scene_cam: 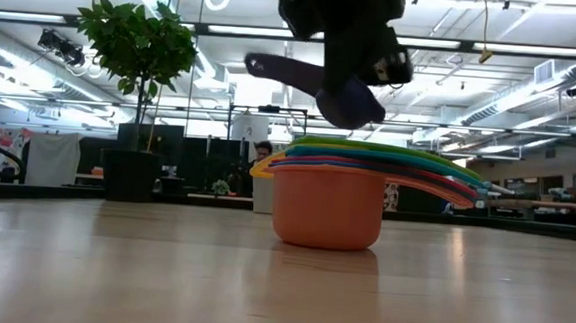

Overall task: Nest measuring cups in basket
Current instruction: Stack the dark blue measuring cup on top of the green measuring cup

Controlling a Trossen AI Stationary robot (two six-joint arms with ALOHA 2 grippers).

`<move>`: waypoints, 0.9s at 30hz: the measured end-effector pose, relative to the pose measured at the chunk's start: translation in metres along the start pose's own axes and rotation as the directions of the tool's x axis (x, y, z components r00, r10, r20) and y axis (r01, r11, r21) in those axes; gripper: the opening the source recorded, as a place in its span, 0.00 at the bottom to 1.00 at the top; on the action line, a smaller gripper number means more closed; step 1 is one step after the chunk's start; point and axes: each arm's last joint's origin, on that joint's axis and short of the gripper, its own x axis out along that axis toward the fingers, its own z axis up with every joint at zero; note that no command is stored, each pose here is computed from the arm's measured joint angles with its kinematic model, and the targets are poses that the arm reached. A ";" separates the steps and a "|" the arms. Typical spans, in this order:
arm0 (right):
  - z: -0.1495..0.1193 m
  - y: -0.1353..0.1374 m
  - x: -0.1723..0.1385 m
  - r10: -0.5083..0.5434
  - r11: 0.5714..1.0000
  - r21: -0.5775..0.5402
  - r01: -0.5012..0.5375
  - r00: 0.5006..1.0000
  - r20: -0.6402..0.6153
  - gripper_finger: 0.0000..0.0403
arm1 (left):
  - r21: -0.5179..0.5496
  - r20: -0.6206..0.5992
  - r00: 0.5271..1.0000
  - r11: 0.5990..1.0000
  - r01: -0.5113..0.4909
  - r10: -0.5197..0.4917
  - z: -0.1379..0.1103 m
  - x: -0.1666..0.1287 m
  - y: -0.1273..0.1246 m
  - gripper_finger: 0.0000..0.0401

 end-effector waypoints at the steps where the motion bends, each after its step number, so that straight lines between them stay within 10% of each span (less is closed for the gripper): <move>1: 0.000 0.000 0.000 0.004 0.998 -0.068 -0.005 1.000 -0.005 0.04 | -0.001 0.000 1.000 1.000 0.000 0.000 0.000 0.000 0.000 0.02; 10: -0.009 0.006 0.002 0.024 0.818 -0.573 -0.052 0.998 -0.055 0.04 | -0.034 0.000 1.000 0.999 0.000 0.000 0.000 0.000 0.000 0.02; 22: -0.013 0.008 0.003 -0.026 0.118 -0.993 -0.008 1.000 -0.011 0.05 | -0.113 0.000 1.000 0.994 0.000 0.000 0.000 0.000 0.000 0.02; 27: -0.011 0.006 0.002 -0.055 -0.002 -1.000 0.021 0.998 0.021 0.03 | -0.111 0.001 1.000 0.994 0.000 0.000 0.000 0.000 0.000 0.02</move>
